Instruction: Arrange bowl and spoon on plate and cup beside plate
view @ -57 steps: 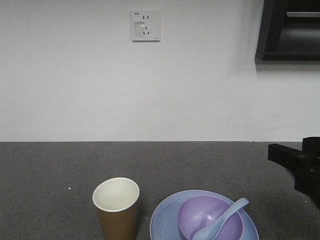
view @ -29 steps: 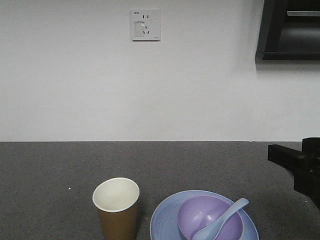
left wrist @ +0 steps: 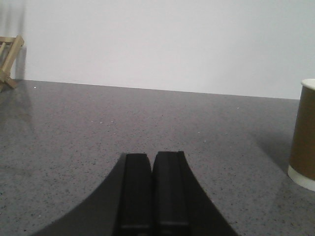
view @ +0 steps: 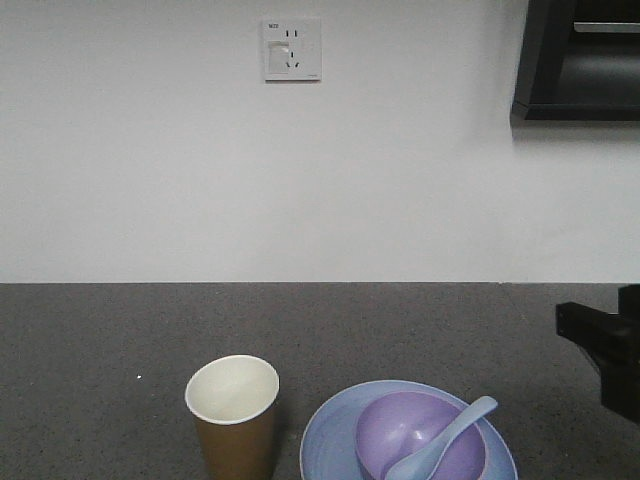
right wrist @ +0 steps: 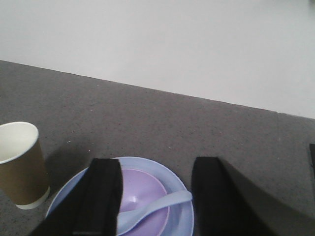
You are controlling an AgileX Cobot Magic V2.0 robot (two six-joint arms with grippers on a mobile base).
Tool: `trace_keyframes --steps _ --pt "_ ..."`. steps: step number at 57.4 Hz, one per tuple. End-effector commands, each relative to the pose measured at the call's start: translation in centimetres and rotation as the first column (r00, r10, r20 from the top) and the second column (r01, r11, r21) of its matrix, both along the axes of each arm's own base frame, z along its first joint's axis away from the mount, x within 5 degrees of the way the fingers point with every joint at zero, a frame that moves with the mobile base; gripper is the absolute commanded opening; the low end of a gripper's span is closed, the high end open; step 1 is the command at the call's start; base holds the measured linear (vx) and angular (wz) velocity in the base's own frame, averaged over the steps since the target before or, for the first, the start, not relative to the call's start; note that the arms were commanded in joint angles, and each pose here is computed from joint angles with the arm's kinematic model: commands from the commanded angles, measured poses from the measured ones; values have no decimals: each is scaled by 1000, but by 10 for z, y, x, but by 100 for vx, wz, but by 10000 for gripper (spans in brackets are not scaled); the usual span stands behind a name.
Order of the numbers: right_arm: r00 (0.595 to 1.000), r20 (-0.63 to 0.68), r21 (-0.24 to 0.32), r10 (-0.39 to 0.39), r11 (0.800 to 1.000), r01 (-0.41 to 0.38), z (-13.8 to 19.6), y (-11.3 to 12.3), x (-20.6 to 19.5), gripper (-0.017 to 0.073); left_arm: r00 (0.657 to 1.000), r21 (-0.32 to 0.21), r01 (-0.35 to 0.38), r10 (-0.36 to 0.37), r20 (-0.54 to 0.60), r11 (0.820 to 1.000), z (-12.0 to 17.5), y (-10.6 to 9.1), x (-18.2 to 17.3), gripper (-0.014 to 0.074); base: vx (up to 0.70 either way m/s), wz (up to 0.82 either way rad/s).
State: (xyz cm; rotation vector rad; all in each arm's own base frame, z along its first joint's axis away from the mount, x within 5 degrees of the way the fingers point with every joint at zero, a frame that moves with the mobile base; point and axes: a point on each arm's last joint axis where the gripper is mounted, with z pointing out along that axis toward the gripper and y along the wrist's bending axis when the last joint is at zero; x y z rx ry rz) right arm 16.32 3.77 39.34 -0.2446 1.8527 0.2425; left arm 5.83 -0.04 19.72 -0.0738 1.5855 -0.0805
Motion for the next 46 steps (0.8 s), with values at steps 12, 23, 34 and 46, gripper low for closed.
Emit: trace_keyframes --steps 12,23,34,46 --pt "979 138 -1 -152 988 154 -71 -21 -48 -15 999 -16 -5 6 37 1000 -2 0 2 -6 0 0" --pt "928 262 52 -265 964 261 -141 -35 -74 -15 999 -16 -5 6 37 1000 -2 0 2 -6 0 0" --pt "846 397 39 -357 927 373 -187 -44 -97 -14 999 -16 -5 6 37 1000 -2 0 2 -6 0 0" --pt "876 316 7 -365 924 382 -199 -44 -107 -12 999 -16 -6 6 37 1000 -3 0 2 -6 0 0"
